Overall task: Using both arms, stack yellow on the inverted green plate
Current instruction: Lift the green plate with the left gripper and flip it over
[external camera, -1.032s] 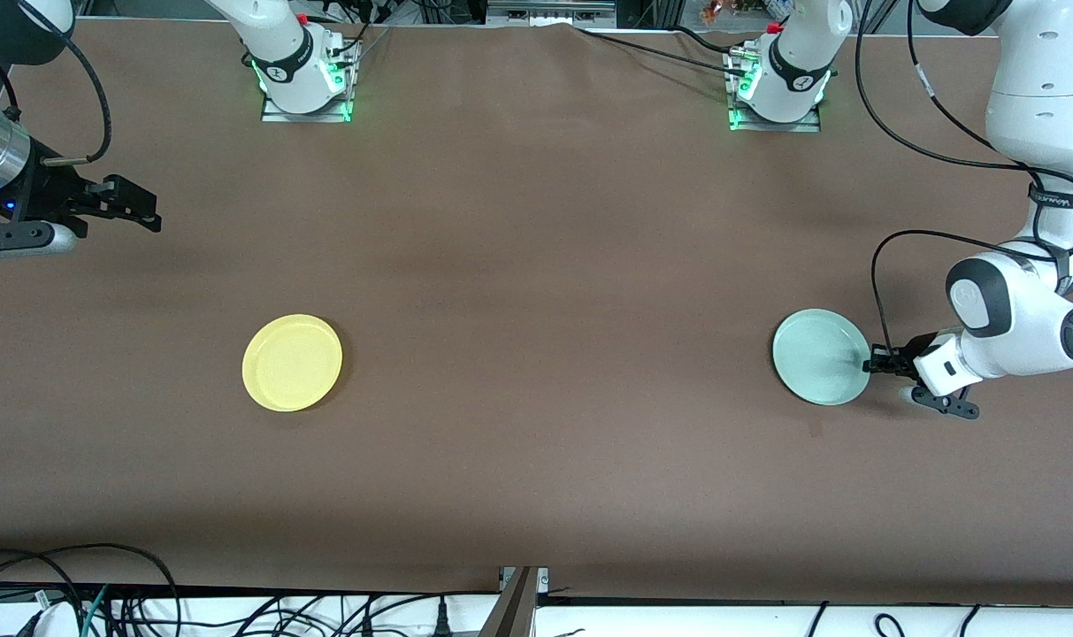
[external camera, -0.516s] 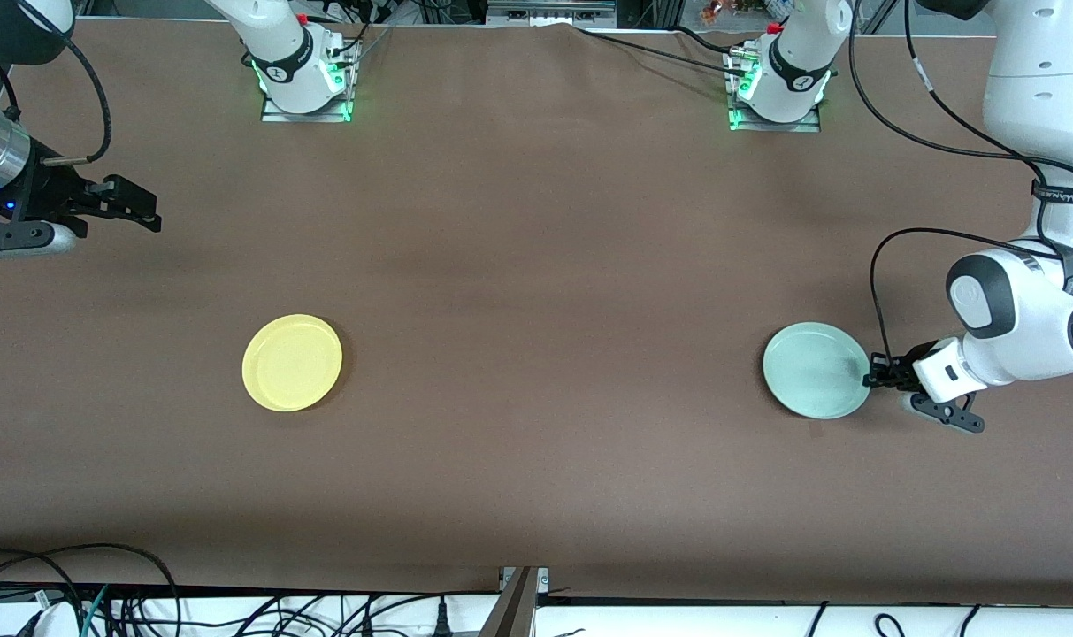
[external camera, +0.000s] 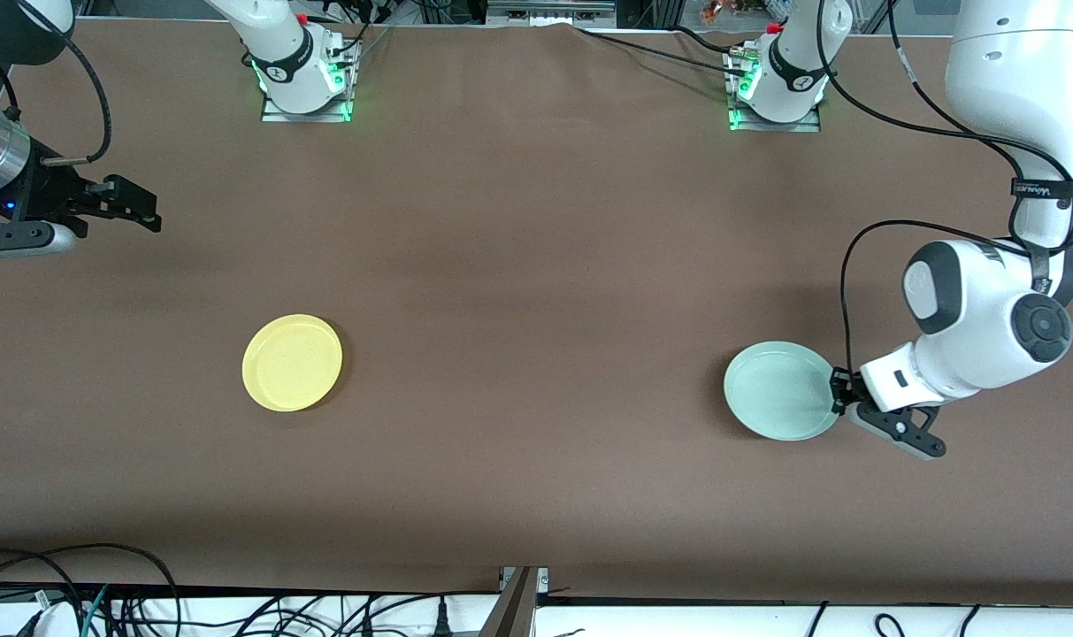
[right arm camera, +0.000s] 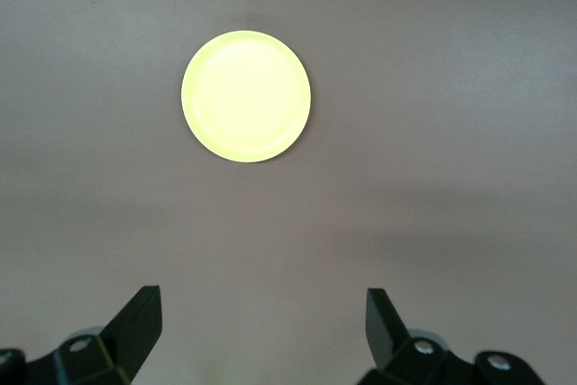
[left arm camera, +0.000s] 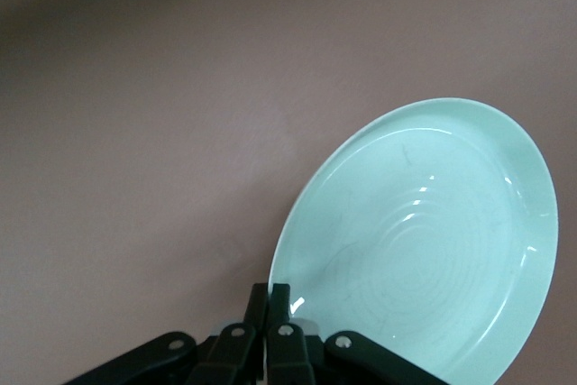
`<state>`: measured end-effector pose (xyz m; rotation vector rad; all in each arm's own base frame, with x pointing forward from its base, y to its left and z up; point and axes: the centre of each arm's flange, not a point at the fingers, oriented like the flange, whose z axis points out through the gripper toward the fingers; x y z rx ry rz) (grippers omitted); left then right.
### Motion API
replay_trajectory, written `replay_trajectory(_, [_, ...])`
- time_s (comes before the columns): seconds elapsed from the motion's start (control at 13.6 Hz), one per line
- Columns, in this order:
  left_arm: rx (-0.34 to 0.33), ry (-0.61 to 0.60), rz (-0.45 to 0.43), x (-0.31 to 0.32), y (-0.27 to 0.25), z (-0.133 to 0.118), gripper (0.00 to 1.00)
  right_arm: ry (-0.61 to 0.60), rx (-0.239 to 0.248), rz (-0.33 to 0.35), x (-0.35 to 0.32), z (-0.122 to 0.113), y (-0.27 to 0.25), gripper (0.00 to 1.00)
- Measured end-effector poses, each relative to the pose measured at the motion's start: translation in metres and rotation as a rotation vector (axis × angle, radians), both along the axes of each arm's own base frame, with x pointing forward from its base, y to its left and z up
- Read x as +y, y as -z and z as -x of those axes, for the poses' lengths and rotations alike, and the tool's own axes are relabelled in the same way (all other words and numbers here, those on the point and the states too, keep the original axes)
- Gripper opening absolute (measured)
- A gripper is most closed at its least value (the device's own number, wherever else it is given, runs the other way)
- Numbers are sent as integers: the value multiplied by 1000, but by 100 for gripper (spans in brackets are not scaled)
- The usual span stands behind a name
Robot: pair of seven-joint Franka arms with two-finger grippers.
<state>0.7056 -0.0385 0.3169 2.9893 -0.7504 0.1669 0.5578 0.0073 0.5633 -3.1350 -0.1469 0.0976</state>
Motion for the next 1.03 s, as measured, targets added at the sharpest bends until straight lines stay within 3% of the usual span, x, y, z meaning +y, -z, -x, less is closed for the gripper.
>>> replay_trajectory(0.22, [-54, 47, -129, -76, -15, 2, 2, 0, 0, 0, 0, 0, 0, 100])
replay_trajectory(0.44, [-196, 97, -317, -165, -30, 18, 2, 0, 0, 0, 0, 0, 0, 100])
replay_trajectory(0.66, [-385, 197, -494, -255, -27, 48, 2, 0, 0, 0, 0, 0, 0, 100])
replay_trajectory(1.03, [-545, 280, -791, -378, -2, 113, 2, 0, 0, 0, 0, 0, 0, 100])
